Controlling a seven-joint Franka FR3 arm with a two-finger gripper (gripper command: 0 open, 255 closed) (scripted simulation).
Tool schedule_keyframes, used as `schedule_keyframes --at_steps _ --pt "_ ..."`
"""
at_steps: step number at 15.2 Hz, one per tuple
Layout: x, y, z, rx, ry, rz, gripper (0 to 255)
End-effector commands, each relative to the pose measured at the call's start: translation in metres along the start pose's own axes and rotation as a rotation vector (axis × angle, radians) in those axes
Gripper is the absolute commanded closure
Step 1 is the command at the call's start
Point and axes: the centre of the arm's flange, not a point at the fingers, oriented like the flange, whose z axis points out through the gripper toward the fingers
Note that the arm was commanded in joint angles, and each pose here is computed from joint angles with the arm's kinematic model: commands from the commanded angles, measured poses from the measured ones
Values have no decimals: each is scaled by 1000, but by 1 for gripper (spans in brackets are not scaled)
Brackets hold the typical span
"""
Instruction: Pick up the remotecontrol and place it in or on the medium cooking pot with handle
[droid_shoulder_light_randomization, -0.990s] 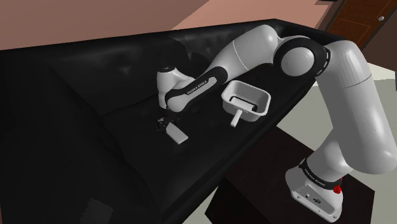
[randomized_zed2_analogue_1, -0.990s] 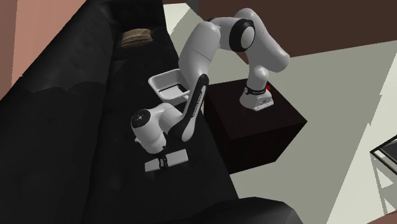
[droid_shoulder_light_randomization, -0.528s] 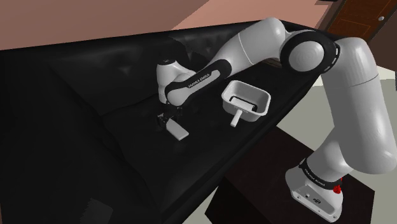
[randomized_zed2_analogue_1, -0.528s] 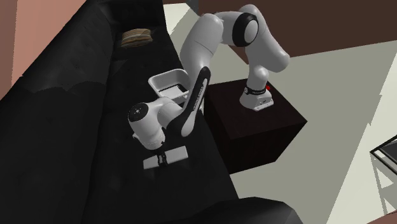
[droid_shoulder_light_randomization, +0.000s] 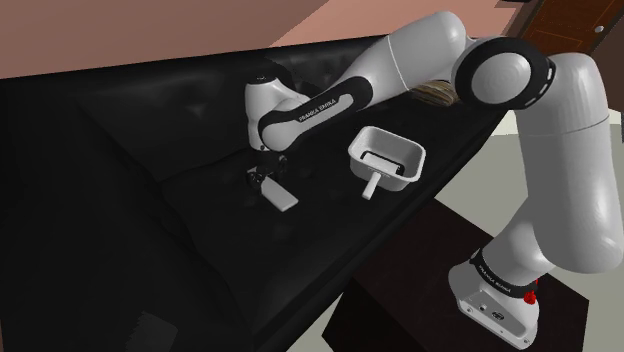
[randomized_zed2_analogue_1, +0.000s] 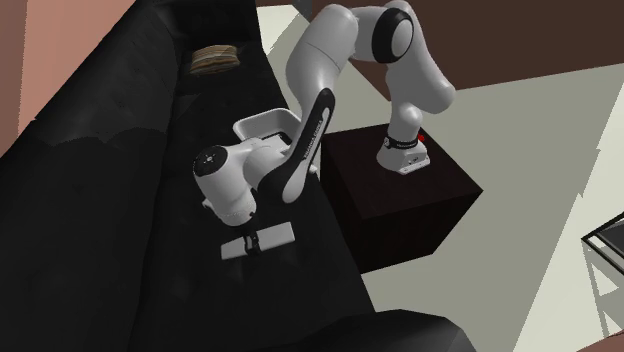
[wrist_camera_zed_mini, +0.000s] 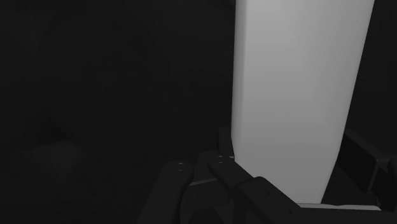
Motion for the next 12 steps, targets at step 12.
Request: schedule_keyframes --at_steps 12 --pt "-6 0 -68 0 0 0 255"
